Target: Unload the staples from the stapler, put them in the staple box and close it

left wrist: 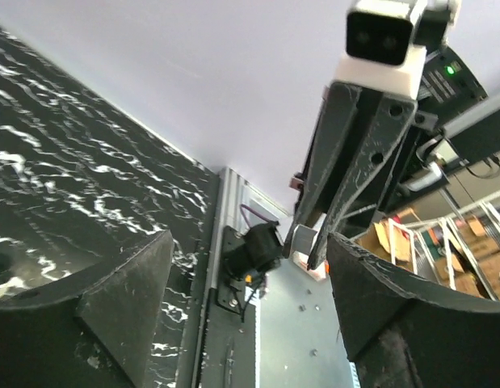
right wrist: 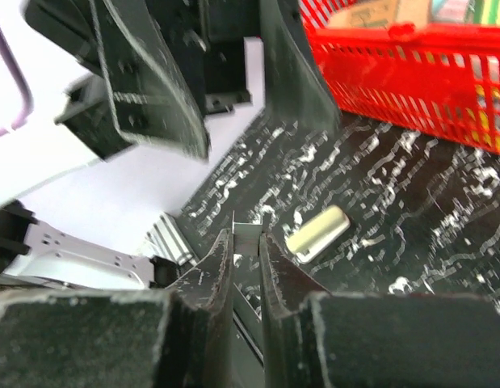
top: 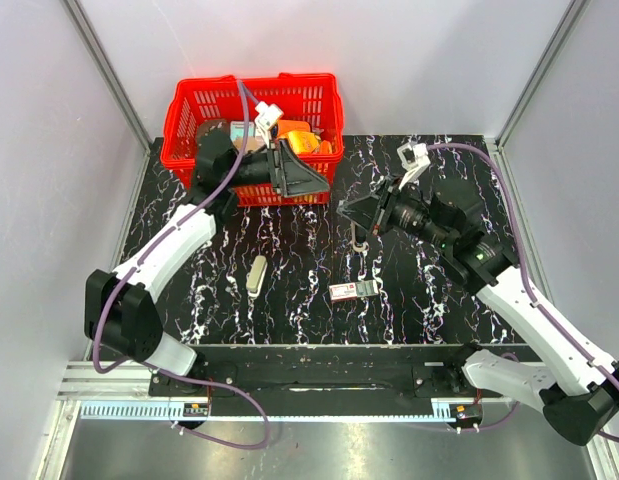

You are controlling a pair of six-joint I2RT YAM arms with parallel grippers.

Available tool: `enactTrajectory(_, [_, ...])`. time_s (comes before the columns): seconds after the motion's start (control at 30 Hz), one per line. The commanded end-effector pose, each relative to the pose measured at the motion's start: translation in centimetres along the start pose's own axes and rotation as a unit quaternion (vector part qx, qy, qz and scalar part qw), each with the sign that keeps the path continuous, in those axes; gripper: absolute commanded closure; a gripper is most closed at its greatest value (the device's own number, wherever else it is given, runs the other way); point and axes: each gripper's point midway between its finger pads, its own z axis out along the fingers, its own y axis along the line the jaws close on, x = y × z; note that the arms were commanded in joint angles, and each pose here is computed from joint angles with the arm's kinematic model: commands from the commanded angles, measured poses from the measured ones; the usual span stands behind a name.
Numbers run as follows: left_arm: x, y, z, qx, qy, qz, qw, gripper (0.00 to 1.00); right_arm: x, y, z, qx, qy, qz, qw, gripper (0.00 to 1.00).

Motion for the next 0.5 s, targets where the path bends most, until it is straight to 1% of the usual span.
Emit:
enactTrajectory(0.0, [-2.9,1.1,-2.3,-0.062,-0.034,0.071,0.995,0.18,2.3,-2.8,-1.3,0.072,0.051,-0.017,0.996,0.9])
enactTrajectory(0.13, [-2.1,4.2,-3.9,-0.123,-0.022,0.093,0.988,0.15,5.0,-5.2,-2.1,0.12,0.099,-0.011,0.988,0.9])
enactTrajectory(0.23, [-0.1,7.7,-5.1,-0.195,0.015,0.096,0.976,0.15,7.4,-7.7,-2.7,0.171,0.14,0.001,0.975,0.92])
enactTrajectory(0.3, [1.3,10.7,-6.0,-0.256,0.053,0.094,0.961,0.16,9.3,-9.9,-3.4,0.216,0.168,0.008,0.962,0.92])
enactTrajectory(0.37, [3.3,12.8,-6.9,-0.297,0.105,0.099,0.944,0.16,11.6,-12.0,-4.2,0.256,0.199,0.016,0.946,0.92])
enactTrajectory(0.47, [5.5,14.7,-7.7,-0.335,0.136,0.117,0.925,0.16,14.1,-14.8,-5.5,0.312,0.226,0.021,0.923,0.91])
